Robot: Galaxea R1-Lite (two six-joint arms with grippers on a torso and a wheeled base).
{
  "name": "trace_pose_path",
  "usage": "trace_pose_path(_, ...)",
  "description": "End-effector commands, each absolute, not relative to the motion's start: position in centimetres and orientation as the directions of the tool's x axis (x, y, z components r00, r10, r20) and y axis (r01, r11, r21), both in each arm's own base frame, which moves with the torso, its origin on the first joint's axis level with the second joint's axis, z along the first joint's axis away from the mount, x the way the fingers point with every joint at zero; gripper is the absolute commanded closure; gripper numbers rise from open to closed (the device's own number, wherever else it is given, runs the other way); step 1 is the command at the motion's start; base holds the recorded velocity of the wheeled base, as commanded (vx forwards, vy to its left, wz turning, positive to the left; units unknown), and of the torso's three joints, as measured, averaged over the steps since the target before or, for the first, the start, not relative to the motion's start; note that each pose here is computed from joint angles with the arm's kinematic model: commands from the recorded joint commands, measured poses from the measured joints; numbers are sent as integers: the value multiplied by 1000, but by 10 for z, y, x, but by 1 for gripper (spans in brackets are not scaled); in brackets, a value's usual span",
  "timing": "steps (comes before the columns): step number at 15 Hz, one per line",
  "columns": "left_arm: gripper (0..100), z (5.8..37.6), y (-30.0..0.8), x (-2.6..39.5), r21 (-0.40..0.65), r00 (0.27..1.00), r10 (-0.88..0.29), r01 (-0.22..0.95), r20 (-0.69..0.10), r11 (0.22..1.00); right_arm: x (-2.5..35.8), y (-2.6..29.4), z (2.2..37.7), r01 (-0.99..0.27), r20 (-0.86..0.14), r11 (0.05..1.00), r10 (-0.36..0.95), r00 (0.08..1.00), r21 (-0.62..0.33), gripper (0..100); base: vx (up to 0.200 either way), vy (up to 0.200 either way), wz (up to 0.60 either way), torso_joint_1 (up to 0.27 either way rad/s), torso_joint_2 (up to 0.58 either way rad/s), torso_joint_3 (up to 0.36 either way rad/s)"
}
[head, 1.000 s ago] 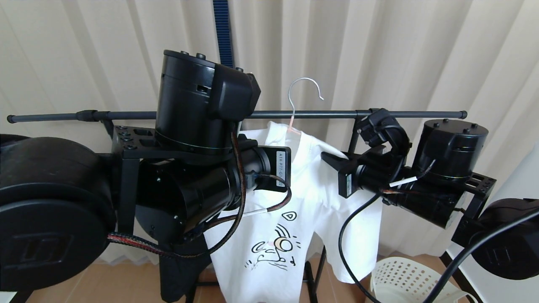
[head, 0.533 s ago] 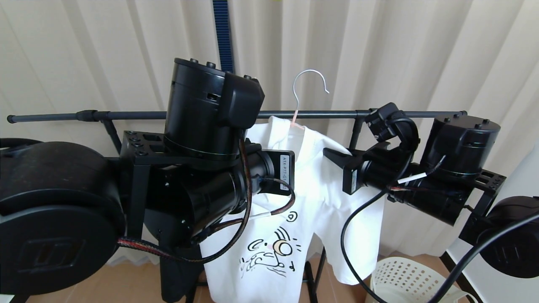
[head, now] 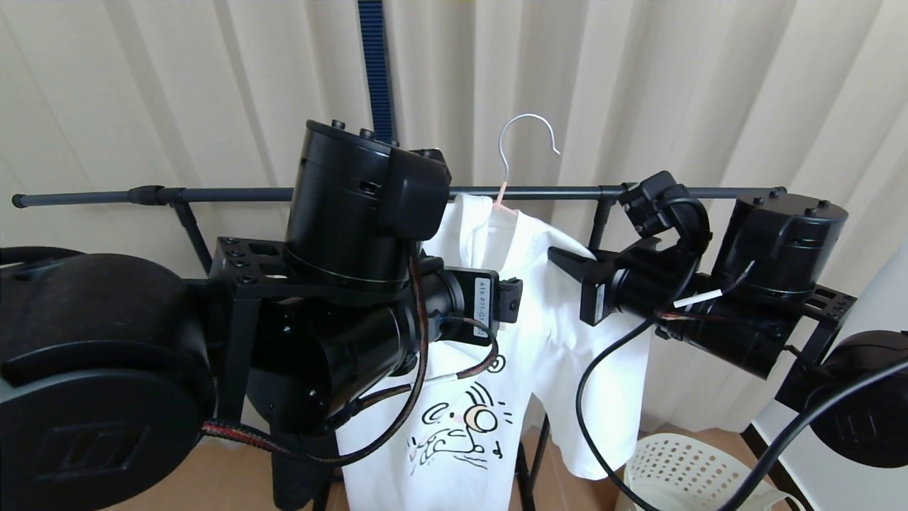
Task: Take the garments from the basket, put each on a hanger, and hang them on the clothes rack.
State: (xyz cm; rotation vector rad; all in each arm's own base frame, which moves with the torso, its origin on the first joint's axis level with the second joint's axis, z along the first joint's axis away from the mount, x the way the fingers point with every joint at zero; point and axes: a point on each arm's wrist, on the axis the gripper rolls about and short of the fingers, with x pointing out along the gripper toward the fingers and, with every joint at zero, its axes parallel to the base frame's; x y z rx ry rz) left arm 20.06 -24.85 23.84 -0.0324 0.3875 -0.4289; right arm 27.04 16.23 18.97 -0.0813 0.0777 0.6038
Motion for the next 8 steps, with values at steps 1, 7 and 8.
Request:
trace_pose_path(1, 0, 241, -244, 196, -114, 840, -413, 400, -352, 910, 272, 161, 189, -567, -98, 822, 561, 822, -54, 100, 0, 0, 0, 0, 0, 0)
trace_pose_path(7, 0, 253, -188, 169, -105, 862, -395, 382, -317, 918, 282, 138, 188, -592, -102, 805, 586, 804, -43, 100, 0, 0, 0, 0, 0, 0)
trace_pose_path(8, 0, 253, -180, 165, -120, 861, -409, 392, -302, 912, 283, 136, 188, -590, -102, 806, 584, 806, -44, 100, 0, 0, 0, 0, 0, 0)
